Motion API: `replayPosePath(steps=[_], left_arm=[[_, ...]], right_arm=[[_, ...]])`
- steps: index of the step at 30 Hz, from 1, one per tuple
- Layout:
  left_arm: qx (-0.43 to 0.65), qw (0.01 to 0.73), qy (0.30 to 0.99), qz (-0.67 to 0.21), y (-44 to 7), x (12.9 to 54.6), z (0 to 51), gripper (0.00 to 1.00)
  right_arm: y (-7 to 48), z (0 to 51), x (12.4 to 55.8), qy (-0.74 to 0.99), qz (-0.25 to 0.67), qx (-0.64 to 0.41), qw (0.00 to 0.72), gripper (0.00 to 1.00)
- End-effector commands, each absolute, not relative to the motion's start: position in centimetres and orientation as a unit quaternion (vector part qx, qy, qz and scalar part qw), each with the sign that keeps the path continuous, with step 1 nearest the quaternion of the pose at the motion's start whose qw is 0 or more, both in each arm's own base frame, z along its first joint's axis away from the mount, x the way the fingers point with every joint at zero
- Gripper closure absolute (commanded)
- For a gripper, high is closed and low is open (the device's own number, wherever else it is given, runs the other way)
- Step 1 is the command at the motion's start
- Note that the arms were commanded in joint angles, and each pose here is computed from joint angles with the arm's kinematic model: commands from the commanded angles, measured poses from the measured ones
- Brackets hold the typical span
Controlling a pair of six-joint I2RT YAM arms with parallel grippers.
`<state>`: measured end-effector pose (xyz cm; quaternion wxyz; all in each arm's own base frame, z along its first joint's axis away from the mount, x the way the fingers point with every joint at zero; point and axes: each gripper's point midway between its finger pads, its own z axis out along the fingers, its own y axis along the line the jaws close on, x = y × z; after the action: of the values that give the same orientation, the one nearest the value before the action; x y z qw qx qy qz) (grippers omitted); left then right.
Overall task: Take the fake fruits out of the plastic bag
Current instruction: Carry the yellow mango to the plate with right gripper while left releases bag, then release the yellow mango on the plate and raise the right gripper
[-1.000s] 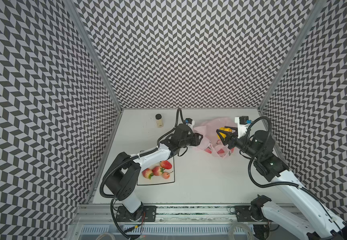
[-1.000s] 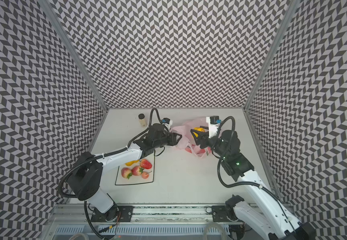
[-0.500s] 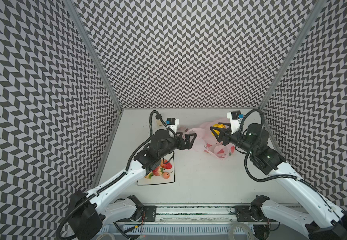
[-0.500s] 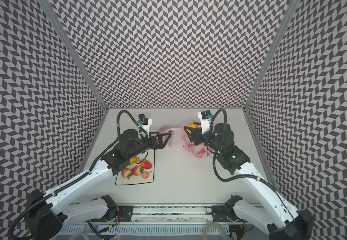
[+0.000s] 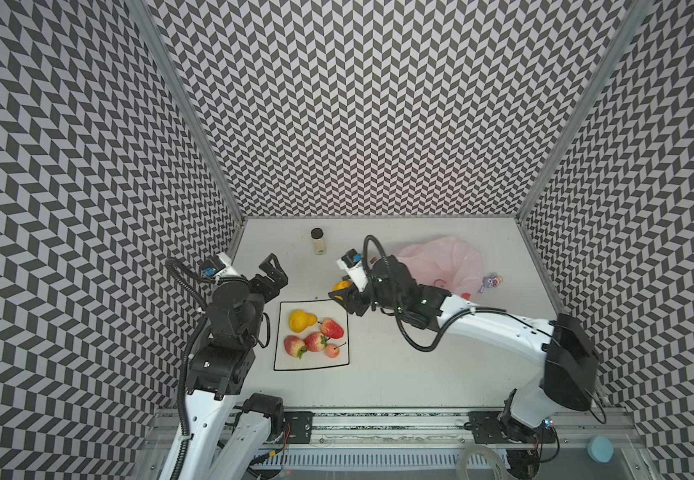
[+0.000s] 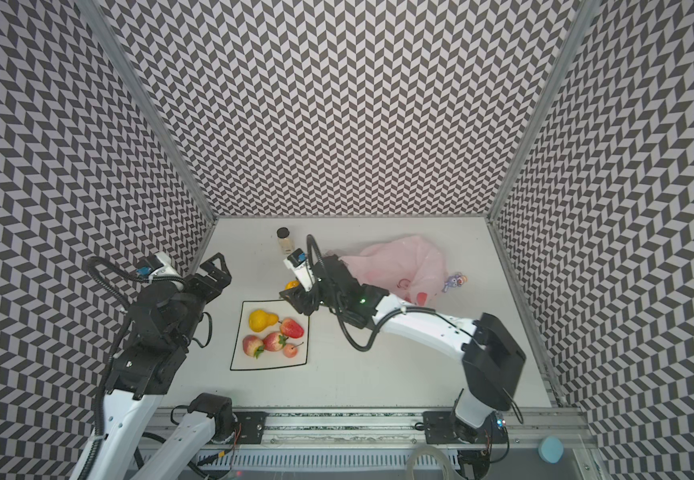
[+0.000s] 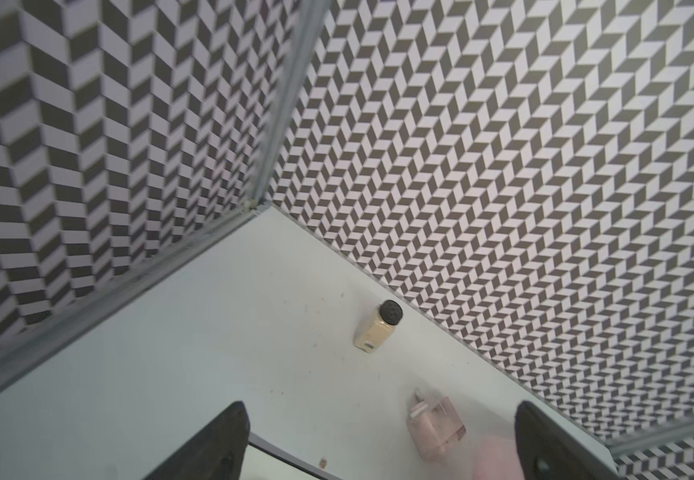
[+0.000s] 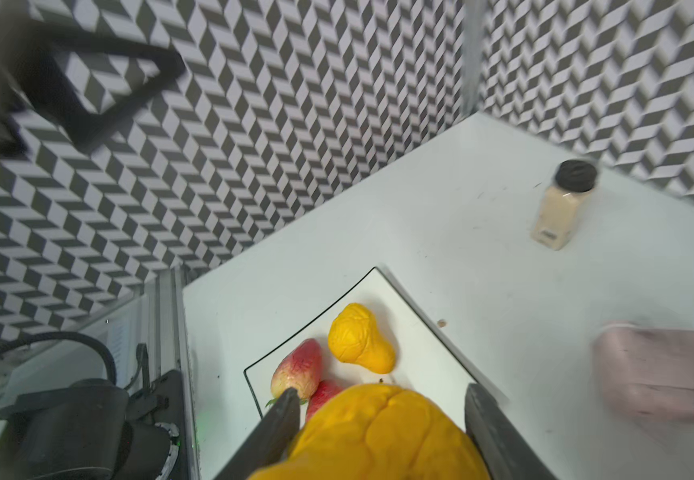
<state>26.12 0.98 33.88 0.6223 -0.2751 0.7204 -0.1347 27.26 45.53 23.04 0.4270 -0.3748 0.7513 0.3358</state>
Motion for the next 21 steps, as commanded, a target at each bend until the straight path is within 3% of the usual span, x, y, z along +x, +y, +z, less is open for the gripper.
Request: replayPosePath(steps=[1,7,13,21], left_arm=[[-0.294,0.616,0.723,-0.108,2.3,24.5,33.1,0.00],[-0.299,0.609,0.726,-0.117,2.3,23.4,32.4,0.01],[-0.300,0.607,0.727,-0.117,2.3,22.9,32.1,0.01],[-0.293,0.603,0.733,-0.111,2.2,23.2,31.9,0.01]], right_arm=[[48.8,21.7,28.7,0.743,0.331,-0.375,0.444,0.71],[51.5,14.2,32.0,0.800,0.286,-0.338,0.405,0.71],[52.4,10.4,32.9,0.813,0.274,-0.329,0.395,0.69],[53.3,9.2,32.7,0.811,0.297,-0.324,0.386,0.41]])
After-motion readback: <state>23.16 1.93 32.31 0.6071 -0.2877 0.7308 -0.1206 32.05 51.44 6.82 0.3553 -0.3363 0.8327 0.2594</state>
